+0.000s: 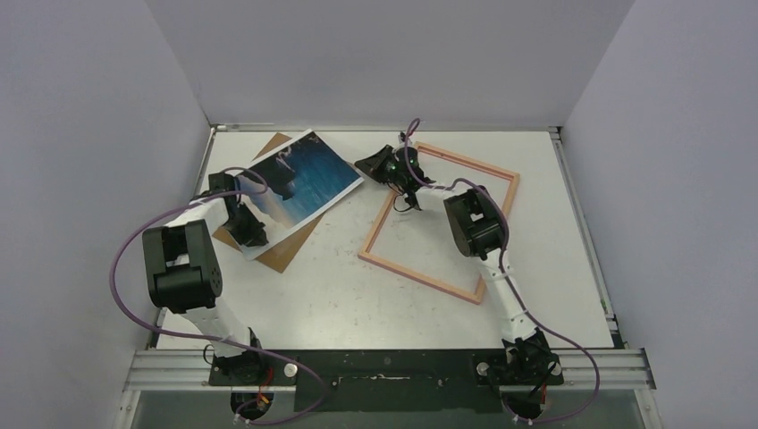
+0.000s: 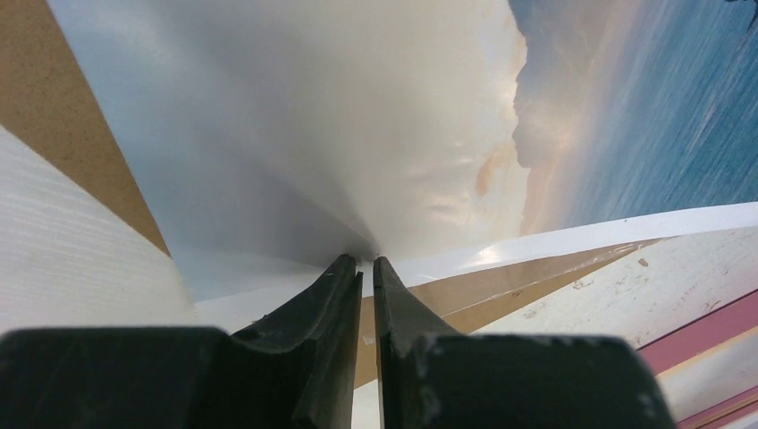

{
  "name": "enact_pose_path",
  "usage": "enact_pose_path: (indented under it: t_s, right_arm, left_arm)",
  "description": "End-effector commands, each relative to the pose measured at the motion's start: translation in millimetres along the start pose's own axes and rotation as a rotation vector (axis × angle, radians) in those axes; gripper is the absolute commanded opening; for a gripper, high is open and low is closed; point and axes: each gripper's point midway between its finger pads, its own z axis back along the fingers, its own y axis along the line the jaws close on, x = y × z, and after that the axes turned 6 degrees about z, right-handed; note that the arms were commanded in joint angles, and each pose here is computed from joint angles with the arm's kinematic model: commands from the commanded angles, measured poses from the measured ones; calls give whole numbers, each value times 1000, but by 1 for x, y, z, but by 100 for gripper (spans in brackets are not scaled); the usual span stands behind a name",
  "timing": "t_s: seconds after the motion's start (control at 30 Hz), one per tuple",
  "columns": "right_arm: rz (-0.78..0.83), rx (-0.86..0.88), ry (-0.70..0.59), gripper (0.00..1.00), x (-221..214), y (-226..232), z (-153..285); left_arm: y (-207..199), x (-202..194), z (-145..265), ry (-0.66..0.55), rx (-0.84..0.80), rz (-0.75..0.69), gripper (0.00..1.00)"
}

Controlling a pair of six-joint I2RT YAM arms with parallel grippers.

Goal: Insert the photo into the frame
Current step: Pick up the photo frame item at the center of the board.

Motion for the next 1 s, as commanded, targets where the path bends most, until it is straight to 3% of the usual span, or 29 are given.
enact_pose_path:
  t_s: [0.0,0.23,0.47,0.6,0.73,0.97]
  right_arm:
    - [156,65,-120,0,53,79,19]
    - [310,97,-193,0,100,143,57]
    - [409,161,-149,0,106,196,87]
    - [449,128,-113,0,99,202,101]
    - [496,43,-98,0,100,193,116]
    - [538,-45,-127,0,116,188,139]
  left_arm:
    - [21,-5,9,-20,64,28,11]
    - [26,10,43,-207,45,40,15]
    - [20,10,50,-264,-37,72,19]
    - [12,11,51,-253,-89,92,22]
    - [3,24,59,-315,-143,97,25]
    - [32,21,26,-215,30,180,21]
